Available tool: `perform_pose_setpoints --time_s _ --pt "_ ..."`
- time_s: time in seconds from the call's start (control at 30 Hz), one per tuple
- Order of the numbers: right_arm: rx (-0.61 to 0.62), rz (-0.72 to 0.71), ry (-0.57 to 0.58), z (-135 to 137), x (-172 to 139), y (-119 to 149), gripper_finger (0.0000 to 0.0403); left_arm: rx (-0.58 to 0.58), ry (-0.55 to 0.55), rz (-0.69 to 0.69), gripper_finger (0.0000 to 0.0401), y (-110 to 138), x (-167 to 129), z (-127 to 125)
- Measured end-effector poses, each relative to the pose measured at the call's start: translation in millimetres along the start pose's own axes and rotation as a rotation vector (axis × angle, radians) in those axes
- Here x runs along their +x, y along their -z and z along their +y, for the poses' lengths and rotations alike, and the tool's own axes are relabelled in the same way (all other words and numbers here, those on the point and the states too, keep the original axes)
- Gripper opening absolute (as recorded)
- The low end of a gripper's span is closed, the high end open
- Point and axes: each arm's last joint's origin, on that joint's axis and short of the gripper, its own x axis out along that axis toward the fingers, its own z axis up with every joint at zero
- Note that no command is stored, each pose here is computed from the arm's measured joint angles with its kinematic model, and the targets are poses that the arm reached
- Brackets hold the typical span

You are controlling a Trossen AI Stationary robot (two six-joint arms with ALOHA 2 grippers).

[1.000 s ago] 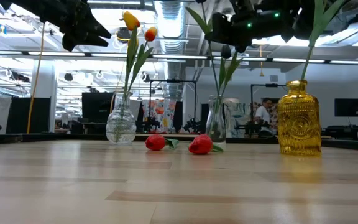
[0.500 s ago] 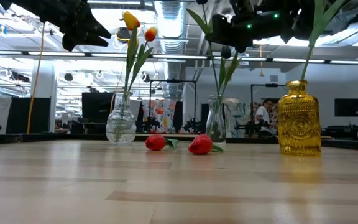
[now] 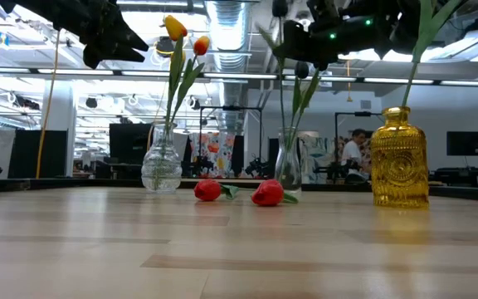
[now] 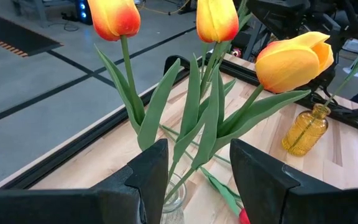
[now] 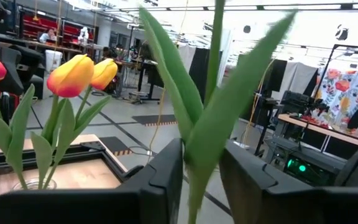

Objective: Sort flowers into vase by color
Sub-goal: Put the black tulip into the right transparent vase, then put the right red tulip into the yellow vase

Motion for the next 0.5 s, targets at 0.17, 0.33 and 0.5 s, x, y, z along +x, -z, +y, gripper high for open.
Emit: perform_pose_setpoints --time_s 0.17,0.33,0.5 --pt "-0.001 0.002 -0.001 0.1 0.0 0.2 0.0149 0.0 0.0 0.0 0.016 0.0 0.0 0.0" --pt "-0.009 0.018 -0.005 0.6 -0.1 1.8 0.0156 0.0 0.0 0.0 0.016 0.0 0.0 0.0" --pt "-0.012 0.022 -0.007 0.7 -0.1 2.2 0.0157 0.0 -0.001 0.0 0.016 0.0 0.0 0.1"
